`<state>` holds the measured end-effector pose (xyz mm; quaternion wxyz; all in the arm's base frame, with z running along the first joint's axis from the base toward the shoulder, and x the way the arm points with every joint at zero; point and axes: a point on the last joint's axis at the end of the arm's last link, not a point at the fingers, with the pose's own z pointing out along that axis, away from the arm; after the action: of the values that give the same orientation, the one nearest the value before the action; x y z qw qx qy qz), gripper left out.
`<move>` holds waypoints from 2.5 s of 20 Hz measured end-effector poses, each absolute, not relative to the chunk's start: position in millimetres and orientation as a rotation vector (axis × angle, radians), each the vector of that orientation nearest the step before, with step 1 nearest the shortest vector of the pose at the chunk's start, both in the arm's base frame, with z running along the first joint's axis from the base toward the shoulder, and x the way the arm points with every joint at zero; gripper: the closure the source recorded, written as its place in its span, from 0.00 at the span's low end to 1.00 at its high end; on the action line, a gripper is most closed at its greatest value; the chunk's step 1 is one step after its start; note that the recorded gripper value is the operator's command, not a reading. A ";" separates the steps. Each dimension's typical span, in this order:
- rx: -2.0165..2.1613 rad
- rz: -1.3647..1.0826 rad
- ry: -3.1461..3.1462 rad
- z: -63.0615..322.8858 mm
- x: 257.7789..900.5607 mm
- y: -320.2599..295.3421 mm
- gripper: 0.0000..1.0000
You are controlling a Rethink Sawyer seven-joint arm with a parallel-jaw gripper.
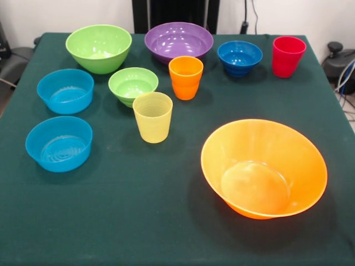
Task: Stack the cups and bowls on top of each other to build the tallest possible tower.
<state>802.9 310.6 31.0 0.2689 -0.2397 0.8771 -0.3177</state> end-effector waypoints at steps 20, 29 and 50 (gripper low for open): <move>-0.683 -0.880 2.411 27.4 827.5 252.2 0.00; -0.685 -0.839 2.426 29.6 830.1 254.9 0.00; -0.676 -0.822 2.488 47.6 802.5 235.3 0.00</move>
<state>802.5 235.3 47.6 0.2158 -0.2439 0.8977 -0.2967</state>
